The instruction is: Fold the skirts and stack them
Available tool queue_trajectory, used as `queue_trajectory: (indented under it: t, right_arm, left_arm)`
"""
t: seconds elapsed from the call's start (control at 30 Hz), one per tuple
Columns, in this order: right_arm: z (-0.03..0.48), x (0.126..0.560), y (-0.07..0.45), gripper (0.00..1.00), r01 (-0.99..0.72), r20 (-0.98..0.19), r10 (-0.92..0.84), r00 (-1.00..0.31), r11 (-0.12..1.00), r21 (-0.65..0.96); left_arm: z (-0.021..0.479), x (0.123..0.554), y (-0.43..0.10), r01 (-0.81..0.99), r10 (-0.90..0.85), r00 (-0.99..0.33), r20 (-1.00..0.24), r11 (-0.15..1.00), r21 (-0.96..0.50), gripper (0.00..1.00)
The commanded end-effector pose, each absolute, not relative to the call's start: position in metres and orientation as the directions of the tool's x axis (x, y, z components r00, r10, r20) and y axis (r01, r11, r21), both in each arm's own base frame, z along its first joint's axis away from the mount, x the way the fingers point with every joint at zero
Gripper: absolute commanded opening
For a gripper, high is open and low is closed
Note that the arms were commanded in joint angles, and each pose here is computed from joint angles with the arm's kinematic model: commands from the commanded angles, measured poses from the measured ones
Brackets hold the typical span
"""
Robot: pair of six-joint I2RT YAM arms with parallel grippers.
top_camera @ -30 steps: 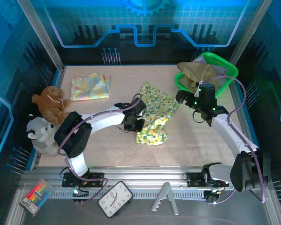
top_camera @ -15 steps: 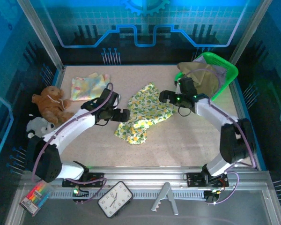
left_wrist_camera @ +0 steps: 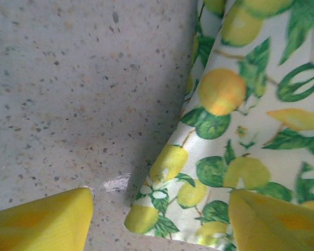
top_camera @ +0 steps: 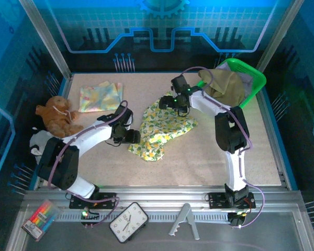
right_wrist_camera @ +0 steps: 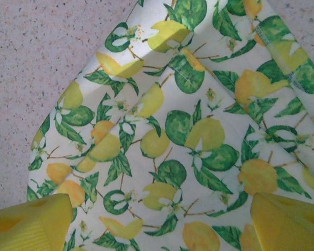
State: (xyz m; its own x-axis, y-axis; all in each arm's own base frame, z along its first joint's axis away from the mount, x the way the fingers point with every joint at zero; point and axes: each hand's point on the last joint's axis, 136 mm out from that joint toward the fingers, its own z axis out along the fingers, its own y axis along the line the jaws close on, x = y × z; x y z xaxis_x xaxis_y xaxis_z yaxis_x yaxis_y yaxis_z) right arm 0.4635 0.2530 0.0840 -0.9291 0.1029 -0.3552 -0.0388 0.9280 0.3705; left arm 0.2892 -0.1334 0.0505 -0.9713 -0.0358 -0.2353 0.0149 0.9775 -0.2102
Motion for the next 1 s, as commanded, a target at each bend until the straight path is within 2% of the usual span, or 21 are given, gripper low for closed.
queue_trajectory:
  t: [0.0, 0.13, 0.37, 0.6, 0.7, 0.8, 0.83, 0.9, 0.97]
  right_arm:
    - [0.083, 0.460, 0.266, 0.89, -0.021, -0.308, 0.110, -0.945, 0.920, 0.391]
    - [0.072, 0.464, 0.265, 0.87, 0.058, -0.277, 0.167, -0.946, 0.929, 0.365]
    - [0.052, 0.477, 0.268, 0.70, 0.099, -0.282, 0.184, -0.942, 0.952, 0.289]
    - [0.037, 0.492, 0.280, 0.65, 0.065, -0.293, 0.131, -0.947, 0.972, 0.225]
    - [0.023, 0.495, 0.280, 0.60, 0.061, -0.293, 0.112, -0.950, 0.983, 0.176]
    - [0.018, 0.497, 0.279, 0.49, 0.056, -0.306, 0.095, -0.947, 0.989, 0.136]
    - [0.022, 0.498, 0.277, 0.44, 0.057, -0.312, 0.095, -0.945, 0.990, 0.129]
    - [0.041, 0.500, 0.275, 0.28, 0.042, -0.356, 0.085, -0.931, 0.991, 0.129]
    - [0.075, 0.502, 0.271, 0.12, 0.021, -0.435, 0.075, -0.897, 0.992, 0.127]
  left_arm:
    - [0.034, 0.298, -0.136, 0.017, -0.040, -0.969, -0.244, 0.973, -0.228, 0.65]
    - [0.015, 0.303, -0.139, -0.001, -0.045, -0.979, -0.198, 0.977, -0.215, 0.56]
    - [0.014, 0.303, -0.152, 0.019, -0.045, -0.977, -0.211, 0.955, -0.295, 0.40]
    - [0.003, 0.296, -0.157, 0.024, -0.033, -0.985, -0.170, 0.946, -0.323, 0.39]
    - [0.001, 0.297, -0.160, 0.025, -0.032, -0.986, -0.165, 0.942, -0.333, 0.38]
    - [0.001, 0.299, -0.165, 0.024, -0.035, -0.987, -0.158, 0.935, -0.354, 0.30]
    - [0.001, 0.299, -0.167, 0.024, -0.036, -0.987, -0.158, 0.931, -0.364, 0.24]
    - [0.005, 0.301, -0.169, 0.024, -0.042, -0.985, -0.167, 0.926, -0.377, 0.11]
    - [0.013, 0.304, -0.170, 0.023, -0.057, -0.979, -0.194, 0.921, -0.389, 0.02]
